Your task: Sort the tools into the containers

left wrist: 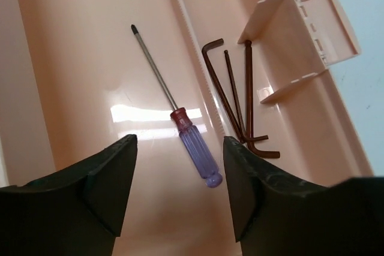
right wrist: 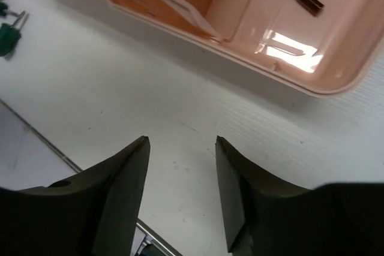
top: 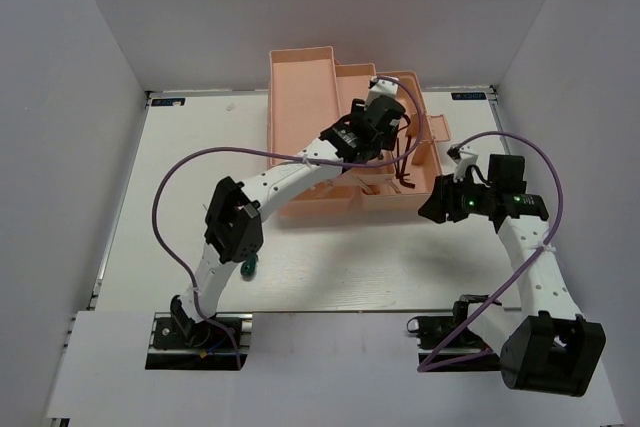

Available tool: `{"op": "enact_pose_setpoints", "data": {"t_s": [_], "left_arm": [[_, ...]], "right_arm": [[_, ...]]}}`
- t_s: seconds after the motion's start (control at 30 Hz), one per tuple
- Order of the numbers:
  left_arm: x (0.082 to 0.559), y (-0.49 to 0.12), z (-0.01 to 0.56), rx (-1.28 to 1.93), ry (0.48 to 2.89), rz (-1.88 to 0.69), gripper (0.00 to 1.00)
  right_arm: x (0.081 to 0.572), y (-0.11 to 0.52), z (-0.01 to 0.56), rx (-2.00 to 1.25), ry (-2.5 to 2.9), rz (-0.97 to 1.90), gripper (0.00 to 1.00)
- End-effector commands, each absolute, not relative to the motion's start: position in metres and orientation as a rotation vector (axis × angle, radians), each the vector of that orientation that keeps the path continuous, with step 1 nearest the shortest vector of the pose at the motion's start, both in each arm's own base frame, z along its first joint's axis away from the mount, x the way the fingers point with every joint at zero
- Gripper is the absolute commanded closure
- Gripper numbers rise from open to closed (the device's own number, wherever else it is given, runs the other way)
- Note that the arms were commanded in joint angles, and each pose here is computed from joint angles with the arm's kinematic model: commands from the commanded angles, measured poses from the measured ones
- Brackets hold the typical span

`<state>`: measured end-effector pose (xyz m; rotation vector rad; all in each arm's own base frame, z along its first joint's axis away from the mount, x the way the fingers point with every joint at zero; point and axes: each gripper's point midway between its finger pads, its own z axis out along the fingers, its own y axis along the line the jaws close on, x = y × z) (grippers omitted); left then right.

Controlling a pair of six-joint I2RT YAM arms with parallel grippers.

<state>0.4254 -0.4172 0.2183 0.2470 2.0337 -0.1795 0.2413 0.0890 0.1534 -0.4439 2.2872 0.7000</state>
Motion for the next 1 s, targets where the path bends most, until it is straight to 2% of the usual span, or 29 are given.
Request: {"op": "enact_pose_setpoints", "data": {"t_s": [0.0,0.03,0.13,0.17,0.2,0.23,0.27,0.3,0.33,0.37,0.4,0.47,0.5,0.6,0.73,0.97], "left_arm": [[0.414,-0.418,0.307,0.223,1.903,-0.342,0.3],[0.408,-0.418,0.317,0.223,1.888,-0.36,0.32],[0.378,-0.397,0.345,0.23,1.852,-0.384,0.72],[0.369,-0.385,0.35,0.219,1.848,-0.395,0.92],[0.361,-0.366,0.356,0.18,1.837,-0.387,0.98],[0.35,-0.346,0.322,0.175,1.892,-0.336,1.0],[0.332,-0.303,0.363,0.078,1.815,-0.389,1.0],[0.323,-0.277,0.364,0.016,1.8,-0.382,1.0],[0.311,-0.251,0.33,-0.007,1.84,-0.307,0.97],[0.29,-0.212,0.346,-0.099,1.802,-0.314,0.89],[0.284,-0.183,0.337,-0.169,1.801,-0.244,0.64],[0.269,-0.149,0.296,-0.266,1.865,-0.158,0.49],[0.259,-0.125,0.275,-0.284,1.919,-0.06,0.38],[0.237,-0.091,0.216,-0.399,2.035,0.084,0.33],[0.231,-0.074,0.173,-0.481,2.088,0.143,0.33],[0.247,-0.072,0.134,-0.594,2.208,0.165,0.31]], "right_arm": [[0.229,0.107,0.164,-0.573,2.211,0.841,0.47],[0.226,0.11,0.166,-0.591,2.199,0.858,0.61],[0.211,0.126,0.176,-0.729,2.107,0.977,1.0],[0.207,0.134,0.184,-0.773,2.055,1.029,1.0],[0.204,0.139,0.184,-0.851,2.019,1.027,1.0],[0.199,0.147,0.187,-0.908,1.989,1.035,1.0],[0.195,0.154,0.186,-0.97,1.97,1.03,1.0],[0.197,0.162,0.186,-1.026,1.938,1.004,1.0],[0.197,0.166,0.186,-1.047,1.931,0.994,1.0],[0.203,0.169,0.184,-1.071,1.921,0.953,1.0],[0.195,0.185,0.178,-1.151,1.922,0.957,1.0],[0.201,0.195,0.169,-1.182,1.958,0.939,0.91],[0.192,0.209,0.169,-1.255,1.944,0.946,0.81],[0.19,0.224,0.159,-1.344,1.982,0.934,0.71],[0.191,0.226,0.153,-1.354,2.01,0.889,0.67],[0.19,0.209,0.133,-1.303,2.025,0.776,0.65]]}}
